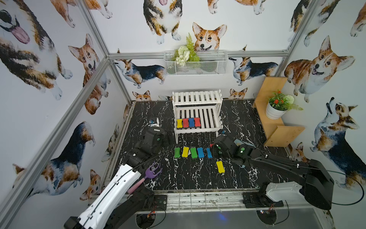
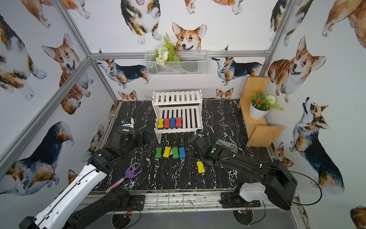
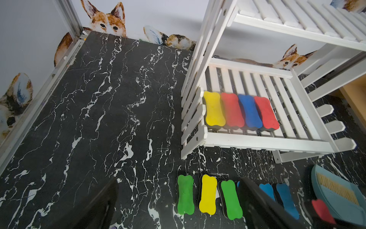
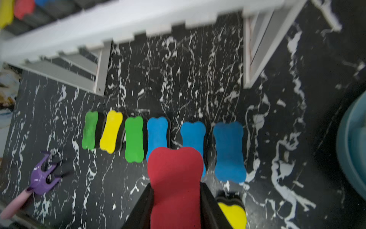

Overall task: Remove the whiteboard erasers from the shelf
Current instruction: Place the whiteboard eraser at the center of the board.

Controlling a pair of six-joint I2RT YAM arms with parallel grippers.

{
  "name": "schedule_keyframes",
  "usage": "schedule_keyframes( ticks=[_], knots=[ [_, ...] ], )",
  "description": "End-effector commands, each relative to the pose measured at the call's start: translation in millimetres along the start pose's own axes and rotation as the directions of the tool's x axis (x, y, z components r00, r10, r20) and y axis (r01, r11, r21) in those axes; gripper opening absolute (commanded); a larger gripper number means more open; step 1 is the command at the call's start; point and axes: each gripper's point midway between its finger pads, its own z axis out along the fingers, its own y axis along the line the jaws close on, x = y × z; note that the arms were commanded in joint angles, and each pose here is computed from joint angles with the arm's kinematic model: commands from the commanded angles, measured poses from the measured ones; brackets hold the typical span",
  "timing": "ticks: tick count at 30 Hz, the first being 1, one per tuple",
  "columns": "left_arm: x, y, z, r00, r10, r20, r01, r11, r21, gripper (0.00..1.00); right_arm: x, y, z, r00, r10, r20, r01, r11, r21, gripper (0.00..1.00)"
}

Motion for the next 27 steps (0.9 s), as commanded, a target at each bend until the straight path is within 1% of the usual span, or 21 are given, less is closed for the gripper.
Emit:
schedule_keyframes(
  ticks=[1, 7, 10, 13, 15, 27],
  knots=[
    [-3, -2, 3, 1.000, -0.001, 0.013, 0.001, 1.000, 0.011, 0.99, 29, -4, 0, 0.996, 0.049, -0.078, -0.048, 0.999, 0.017, 0.31],
    [-3, -3, 3, 1.000, -0.002, 0.011, 0.002, 1.000, 0.014, 0.99, 79, -2, 6, 0.978, -0.003, -0.207, 0.005, 1.000, 0.010, 0.31],
    [-3, -2, 2, 1.000, -0.005, 0.012, 0.005, 1.000, 0.013, 0.99, 92, -6, 12, 0.970, -0.020, -0.243, 0.027, 0.999, 0.027, 0.31],
    [-2, -1, 2, 1.000, -0.008, 0.011, 0.008, 1.000, 0.011, 0.99, 97, -5, 19, 0.966, -0.020, -0.259, 0.028, 0.999, 0.029, 0.31],
    [-2, 0, 2, 1.000, -0.008, 0.009, 0.008, 1.000, 0.009, 0.99, 99, -8, 24, 0.964, -0.017, -0.266, 0.033, 0.998, 0.056, 0.30],
    [0, 2, 2, 1.000, -0.007, 0.006, 0.007, 1.000, -0.001, 0.99, 84, -15, 43, 0.979, -0.030, -0.203, 0.060, 0.988, 0.141, 0.32]
  ],
)
